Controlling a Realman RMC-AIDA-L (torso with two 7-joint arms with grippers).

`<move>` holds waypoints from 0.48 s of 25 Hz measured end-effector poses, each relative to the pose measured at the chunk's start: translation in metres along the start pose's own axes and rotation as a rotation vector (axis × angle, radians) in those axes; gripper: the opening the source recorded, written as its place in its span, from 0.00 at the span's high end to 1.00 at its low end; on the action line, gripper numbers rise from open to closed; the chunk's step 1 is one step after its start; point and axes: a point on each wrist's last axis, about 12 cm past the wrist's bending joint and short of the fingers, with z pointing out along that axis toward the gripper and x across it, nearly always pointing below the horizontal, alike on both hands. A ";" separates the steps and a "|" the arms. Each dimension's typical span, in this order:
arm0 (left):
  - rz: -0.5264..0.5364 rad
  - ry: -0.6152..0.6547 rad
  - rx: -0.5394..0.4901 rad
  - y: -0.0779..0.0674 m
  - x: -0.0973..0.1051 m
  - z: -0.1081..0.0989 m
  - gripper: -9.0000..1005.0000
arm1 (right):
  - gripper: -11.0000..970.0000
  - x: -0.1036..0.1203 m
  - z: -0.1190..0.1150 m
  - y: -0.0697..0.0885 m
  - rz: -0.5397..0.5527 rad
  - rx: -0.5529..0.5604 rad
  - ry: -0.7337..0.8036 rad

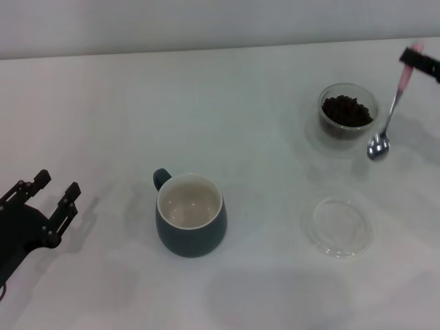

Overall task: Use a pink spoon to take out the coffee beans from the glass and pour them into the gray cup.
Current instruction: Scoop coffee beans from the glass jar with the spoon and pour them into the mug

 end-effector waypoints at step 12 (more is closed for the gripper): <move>-0.017 -0.021 0.021 -0.007 0.000 -0.004 0.46 | 0.84 -0.034 0.050 -0.005 -0.272 0.090 -0.053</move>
